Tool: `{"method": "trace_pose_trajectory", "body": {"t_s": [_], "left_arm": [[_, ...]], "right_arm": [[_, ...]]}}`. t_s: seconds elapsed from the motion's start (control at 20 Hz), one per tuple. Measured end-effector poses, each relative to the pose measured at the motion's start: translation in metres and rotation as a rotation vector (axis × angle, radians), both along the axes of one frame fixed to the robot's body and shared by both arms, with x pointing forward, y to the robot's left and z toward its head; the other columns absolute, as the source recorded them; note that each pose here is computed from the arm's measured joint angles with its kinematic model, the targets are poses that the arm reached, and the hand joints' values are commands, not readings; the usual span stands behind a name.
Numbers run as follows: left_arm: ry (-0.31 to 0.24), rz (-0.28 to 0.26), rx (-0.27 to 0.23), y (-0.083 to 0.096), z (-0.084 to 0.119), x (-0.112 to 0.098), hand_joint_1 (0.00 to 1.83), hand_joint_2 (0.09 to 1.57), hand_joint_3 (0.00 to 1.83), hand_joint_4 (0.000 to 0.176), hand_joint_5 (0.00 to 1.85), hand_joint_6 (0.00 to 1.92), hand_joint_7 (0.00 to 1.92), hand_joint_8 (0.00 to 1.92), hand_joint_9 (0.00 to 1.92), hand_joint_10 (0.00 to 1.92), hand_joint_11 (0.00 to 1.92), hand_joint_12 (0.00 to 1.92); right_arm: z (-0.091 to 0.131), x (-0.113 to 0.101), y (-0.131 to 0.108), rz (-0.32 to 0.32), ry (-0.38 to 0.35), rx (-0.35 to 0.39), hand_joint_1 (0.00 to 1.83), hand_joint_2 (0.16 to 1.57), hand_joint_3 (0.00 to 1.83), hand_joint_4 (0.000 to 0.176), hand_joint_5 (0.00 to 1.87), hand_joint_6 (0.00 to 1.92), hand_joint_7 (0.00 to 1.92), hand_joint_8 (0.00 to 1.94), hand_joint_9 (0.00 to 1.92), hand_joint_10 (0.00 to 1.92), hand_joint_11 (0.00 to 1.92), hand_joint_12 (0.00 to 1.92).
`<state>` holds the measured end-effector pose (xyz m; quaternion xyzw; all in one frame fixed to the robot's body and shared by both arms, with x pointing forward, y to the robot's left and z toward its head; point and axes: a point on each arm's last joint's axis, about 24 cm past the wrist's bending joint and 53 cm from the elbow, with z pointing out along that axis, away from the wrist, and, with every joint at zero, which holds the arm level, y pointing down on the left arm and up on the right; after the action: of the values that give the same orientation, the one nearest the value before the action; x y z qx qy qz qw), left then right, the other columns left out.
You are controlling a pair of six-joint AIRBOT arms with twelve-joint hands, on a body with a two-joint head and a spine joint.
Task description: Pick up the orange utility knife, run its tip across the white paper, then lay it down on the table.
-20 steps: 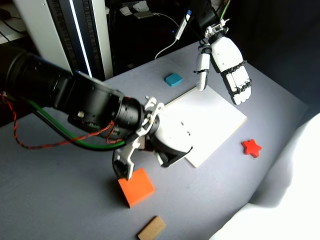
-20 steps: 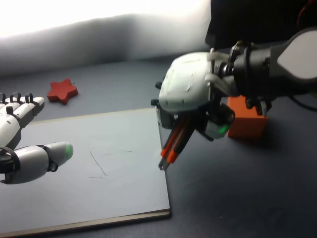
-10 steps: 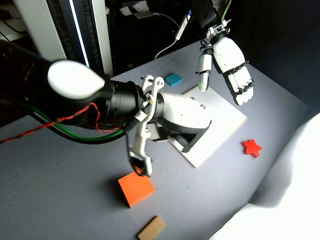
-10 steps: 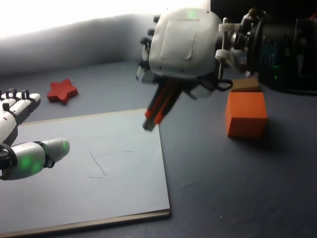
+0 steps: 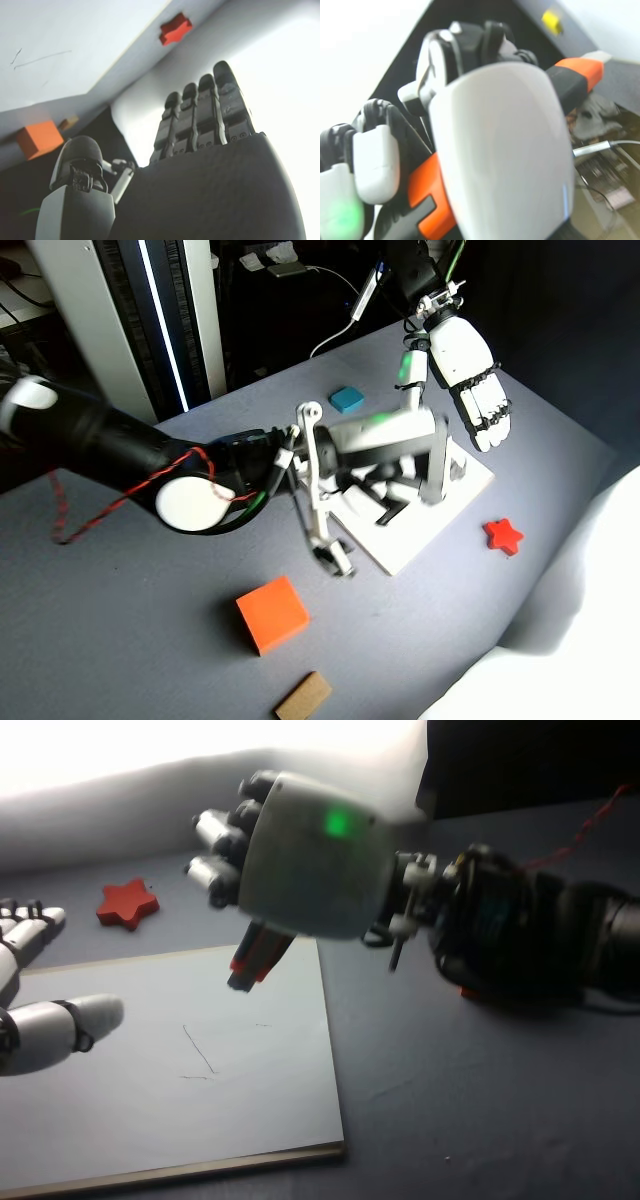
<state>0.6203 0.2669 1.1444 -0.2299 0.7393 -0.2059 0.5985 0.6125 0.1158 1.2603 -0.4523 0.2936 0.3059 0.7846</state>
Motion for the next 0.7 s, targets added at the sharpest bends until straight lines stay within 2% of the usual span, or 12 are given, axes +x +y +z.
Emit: {"method": "trace_pose_trajectory", "body": {"t_s": [0.15,0.35,0.4,0.55,0.7], "left_arm": [[-0.008,0.013,0.008,0.01,0.0,0.005,0.0,1.23,0.0,0.0,0.02,0.0,0.03,0.0,0.01,0.0,0.0,0.26],[-0.016,0.049,0.025,0.031,0.001,0.013,0.0,1.23,0.0,0.0,0.03,0.01,0.05,0.01,0.03,0.01,0.0,0.3],[-0.02,0.06,0.029,0.036,0.002,0.015,0.0,1.23,0.0,0.0,0.05,0.01,0.06,0.01,0.05,0.01,0.0,0.32],[-0.025,0.061,0.034,0.037,0.003,0.016,0.0,1.23,0.0,0.0,0.02,0.0,0.04,0.0,0.01,0.0,0.0,0.2],[-0.019,0.053,0.043,0.036,0.001,0.015,0.0,1.23,0.0,0.0,0.03,0.0,0.05,0.0,0.03,0.01,0.0,0.25]], "right_arm": [[-0.011,-0.015,0.017,0.034,-0.097,0.001,1.52,0.9,0.93,0.176,1.54,1.92,1.84,1.94,1.92,1.92,1.92,1.92],[-0.01,-0.025,0.04,0.058,-0.163,0.042,1.53,0.9,0.93,0.176,1.5,1.92,1.83,1.94,1.92,1.92,1.92,1.92],[-0.012,-0.024,0.046,0.054,-0.173,0.044,1.52,0.91,0.93,0.176,1.49,1.92,1.82,1.94,1.92,1.92,1.92,1.92],[-0.016,-0.02,0.057,0.045,-0.191,0.048,1.53,0.91,0.95,0.176,1.51,1.92,1.82,1.94,1.92,1.92,1.92,1.92],[-0.025,-0.016,0.066,0.036,-0.185,0.051,1.53,0.9,0.95,0.176,1.54,1.92,1.84,1.94,1.92,1.92,1.92,1.92]]}}
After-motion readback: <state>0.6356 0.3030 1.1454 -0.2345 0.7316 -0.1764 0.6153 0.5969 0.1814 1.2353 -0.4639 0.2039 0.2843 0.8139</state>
